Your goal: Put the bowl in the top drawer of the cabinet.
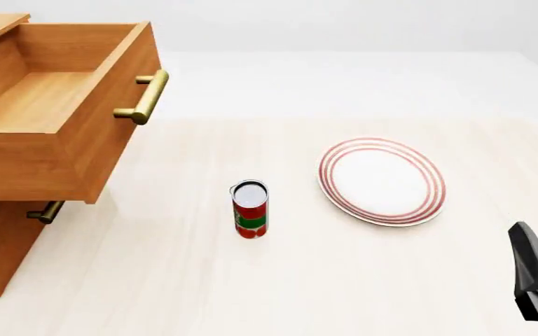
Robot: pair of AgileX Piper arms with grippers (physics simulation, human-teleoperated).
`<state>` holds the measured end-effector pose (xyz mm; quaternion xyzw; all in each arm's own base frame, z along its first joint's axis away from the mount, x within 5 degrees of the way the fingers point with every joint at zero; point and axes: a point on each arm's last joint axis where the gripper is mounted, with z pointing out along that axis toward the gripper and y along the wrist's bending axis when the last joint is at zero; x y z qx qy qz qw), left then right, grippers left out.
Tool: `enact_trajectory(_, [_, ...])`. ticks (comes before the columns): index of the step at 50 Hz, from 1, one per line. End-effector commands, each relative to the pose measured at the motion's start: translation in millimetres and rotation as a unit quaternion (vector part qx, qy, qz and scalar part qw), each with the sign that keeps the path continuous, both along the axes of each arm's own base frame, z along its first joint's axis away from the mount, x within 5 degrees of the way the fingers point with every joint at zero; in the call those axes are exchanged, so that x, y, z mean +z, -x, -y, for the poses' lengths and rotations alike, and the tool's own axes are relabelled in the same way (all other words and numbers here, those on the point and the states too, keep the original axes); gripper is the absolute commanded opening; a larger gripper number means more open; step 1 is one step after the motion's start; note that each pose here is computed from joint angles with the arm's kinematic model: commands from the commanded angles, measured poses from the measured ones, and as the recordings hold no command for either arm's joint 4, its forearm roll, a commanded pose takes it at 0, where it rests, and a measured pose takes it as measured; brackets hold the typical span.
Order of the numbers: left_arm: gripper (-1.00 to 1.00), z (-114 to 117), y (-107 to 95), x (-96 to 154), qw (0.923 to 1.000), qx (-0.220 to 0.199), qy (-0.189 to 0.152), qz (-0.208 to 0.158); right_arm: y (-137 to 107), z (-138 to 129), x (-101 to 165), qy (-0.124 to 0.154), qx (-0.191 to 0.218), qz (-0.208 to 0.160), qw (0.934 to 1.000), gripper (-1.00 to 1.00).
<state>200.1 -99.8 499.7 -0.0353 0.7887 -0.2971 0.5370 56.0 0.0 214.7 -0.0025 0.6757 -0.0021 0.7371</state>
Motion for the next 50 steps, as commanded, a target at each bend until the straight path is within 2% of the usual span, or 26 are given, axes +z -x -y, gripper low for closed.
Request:
enact_trajectory(1, [-1.00, -15, 1, 6, 0.9995, 0.029, 0.005, 0.007, 0, 0, 0, 0.000, 0.000, 0.000, 1.0000, 1.00])
enact_trajectory(28, [-1.00, -56, 5, 6, 0.9928, 0.120, 0.004, 0.005, 0, 0, 0, 0.000, 0.000, 0.000, 1.0000, 1.00])
enact_trajectory(40, [-1.00, -79, 8, 12, 0.9847, 0.174, -0.009, 0.002, 0, 0, 0, 0.000, 0.000, 0.000, 1.0000, 1.00])
enact_trajectory(50, [-1.00, -89, 7, 9, 0.9802, 0.197, -0.018, -0.005, 0, 0, 0, 0.000, 0.000, 0.000, 1.0000, 1.00])
